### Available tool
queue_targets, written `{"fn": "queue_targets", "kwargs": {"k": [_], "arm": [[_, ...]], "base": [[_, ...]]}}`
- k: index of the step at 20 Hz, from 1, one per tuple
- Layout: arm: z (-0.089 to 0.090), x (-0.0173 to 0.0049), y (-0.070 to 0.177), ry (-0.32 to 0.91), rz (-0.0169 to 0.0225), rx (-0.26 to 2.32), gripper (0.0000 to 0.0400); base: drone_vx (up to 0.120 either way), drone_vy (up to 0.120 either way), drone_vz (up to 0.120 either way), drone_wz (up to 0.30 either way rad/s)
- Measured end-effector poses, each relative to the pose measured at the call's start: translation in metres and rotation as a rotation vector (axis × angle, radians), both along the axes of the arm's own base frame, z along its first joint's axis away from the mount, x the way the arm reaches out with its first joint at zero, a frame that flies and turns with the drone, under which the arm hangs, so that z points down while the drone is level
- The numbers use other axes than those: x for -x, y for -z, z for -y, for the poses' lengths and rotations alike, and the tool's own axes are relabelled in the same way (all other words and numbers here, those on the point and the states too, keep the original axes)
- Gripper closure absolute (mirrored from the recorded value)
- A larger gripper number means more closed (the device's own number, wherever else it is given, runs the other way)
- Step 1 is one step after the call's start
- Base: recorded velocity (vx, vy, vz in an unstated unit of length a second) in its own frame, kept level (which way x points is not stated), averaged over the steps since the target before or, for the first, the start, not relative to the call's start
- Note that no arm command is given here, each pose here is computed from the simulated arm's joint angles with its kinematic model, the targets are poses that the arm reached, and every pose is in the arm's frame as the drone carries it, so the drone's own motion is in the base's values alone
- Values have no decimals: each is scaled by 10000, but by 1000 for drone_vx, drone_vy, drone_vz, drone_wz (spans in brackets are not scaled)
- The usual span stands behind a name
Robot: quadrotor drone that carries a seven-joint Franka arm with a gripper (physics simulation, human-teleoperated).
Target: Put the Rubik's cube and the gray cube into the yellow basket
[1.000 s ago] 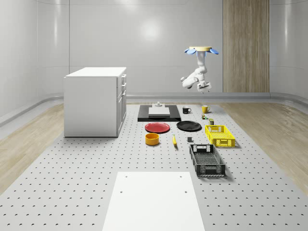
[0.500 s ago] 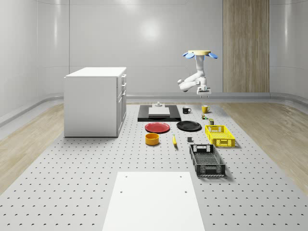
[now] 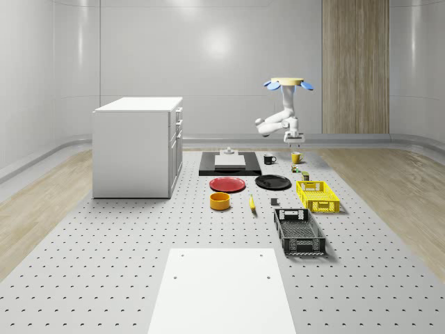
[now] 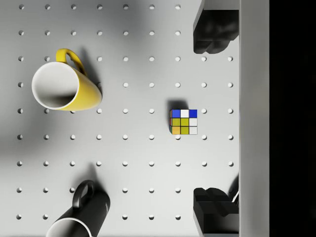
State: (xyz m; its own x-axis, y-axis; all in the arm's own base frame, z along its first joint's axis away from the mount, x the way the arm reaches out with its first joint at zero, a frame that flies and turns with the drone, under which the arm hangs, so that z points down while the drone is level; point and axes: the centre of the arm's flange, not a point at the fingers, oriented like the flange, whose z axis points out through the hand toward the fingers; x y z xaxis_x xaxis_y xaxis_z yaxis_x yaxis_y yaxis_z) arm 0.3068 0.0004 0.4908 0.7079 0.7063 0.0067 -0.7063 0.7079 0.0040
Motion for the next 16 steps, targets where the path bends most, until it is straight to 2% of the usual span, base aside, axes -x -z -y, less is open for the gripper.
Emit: {"fn": "queue_targets", "kwargs": {"k": [9, 12, 16], "arm": [[5, 0, 0, 0, -3, 50, 0], [5, 0, 0, -1, -3, 55, 0], [5, 0, 1, -1, -3, 59, 0]], "base": [[0, 0, -120, 0], [93, 0, -120, 0], [10, 0, -120, 0]]}}
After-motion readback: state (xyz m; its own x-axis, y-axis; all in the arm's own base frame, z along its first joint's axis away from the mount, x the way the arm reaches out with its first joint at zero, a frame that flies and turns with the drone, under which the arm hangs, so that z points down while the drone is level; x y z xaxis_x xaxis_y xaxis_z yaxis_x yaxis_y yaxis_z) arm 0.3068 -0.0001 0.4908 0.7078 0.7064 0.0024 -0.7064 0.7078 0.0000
